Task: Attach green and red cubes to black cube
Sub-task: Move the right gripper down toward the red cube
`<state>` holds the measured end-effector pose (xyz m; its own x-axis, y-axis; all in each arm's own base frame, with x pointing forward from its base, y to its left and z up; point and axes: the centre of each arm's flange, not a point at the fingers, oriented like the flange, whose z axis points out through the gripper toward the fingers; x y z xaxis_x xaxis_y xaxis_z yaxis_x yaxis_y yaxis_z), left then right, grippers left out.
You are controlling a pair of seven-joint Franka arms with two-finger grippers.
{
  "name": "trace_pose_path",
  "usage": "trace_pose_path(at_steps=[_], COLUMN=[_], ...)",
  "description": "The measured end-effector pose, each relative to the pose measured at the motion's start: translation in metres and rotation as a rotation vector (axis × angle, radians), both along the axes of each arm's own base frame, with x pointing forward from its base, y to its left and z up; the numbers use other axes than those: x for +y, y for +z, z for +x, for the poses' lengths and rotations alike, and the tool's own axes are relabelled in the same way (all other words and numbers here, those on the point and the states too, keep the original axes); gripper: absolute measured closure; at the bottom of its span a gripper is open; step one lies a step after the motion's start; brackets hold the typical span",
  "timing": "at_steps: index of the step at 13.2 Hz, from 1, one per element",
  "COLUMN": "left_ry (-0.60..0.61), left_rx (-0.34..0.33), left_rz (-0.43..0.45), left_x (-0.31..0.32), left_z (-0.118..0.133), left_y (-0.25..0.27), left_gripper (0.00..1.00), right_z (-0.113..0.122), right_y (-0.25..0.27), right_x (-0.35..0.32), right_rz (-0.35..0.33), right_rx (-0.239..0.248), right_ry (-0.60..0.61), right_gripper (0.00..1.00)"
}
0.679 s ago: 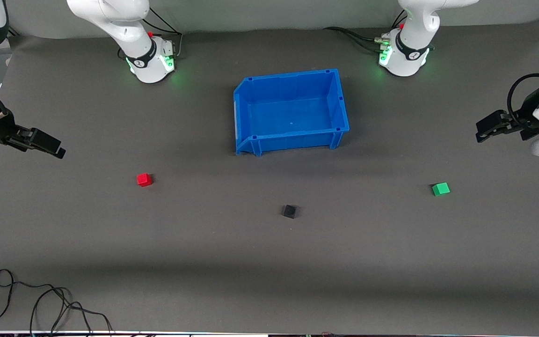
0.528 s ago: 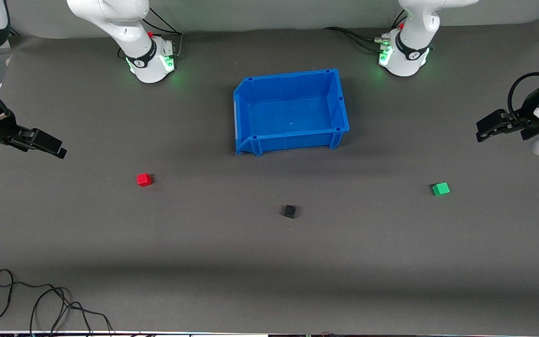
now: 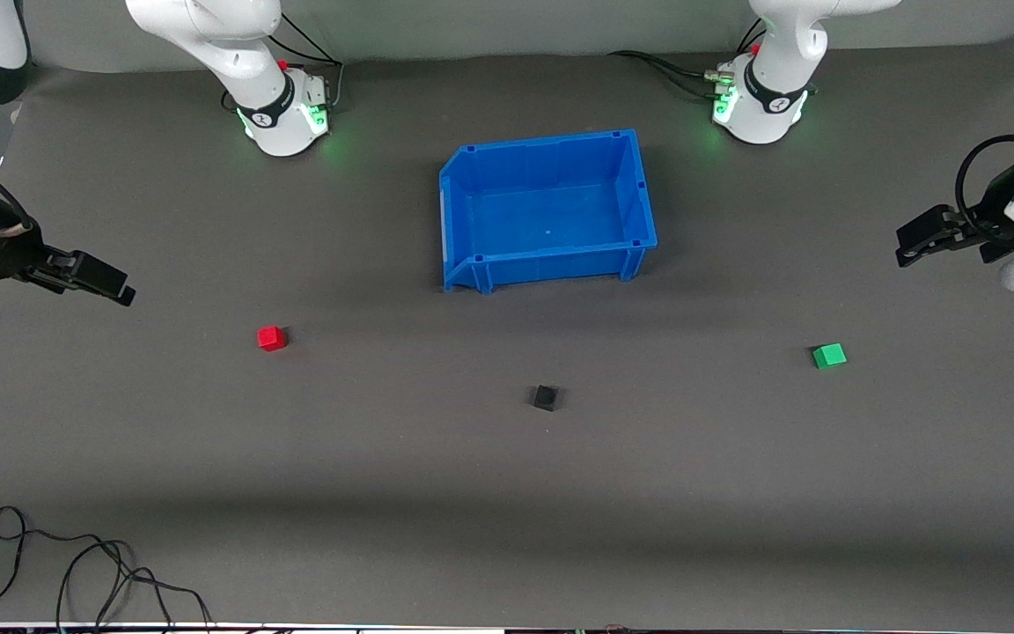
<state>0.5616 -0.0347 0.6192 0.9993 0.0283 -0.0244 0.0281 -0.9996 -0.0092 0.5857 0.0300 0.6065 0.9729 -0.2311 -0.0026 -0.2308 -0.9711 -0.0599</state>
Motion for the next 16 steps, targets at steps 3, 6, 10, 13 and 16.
trace_pose_path(at_steps=[3,6,10,13,16], left_ry=[0.000,0.000,0.000,0.000,0.000], left_rx=[0.000,0.000,0.000,0.000,0.001], left_rz=[0.000,0.000,0.000,0.000,0.000], left_x=[0.000,0.000,0.000,0.000,0.000], left_z=[0.000,0.000,0.000,0.000,0.000], left_y=[0.000,0.000,0.000,0.000,0.000], left_gripper=[0.00,0.00,0.00,0.00,0.00], right_z=[0.008,0.013,0.028,0.033,0.035], right_y=[-0.007,-0.016,-0.054,-0.092,-0.150], right_x=[-0.002,-0.006,-0.012,-0.013,-0.011], right_rz=[0.035,0.037,0.035,0.008,-0.045], right_rx=[-0.009,0.003,0.086,0.170,0.275], right_ry=[-0.011,-0.066,-0.319,-0.514,-0.671], right_gripper=[0.00,0.00,0.00,0.00,0.00])
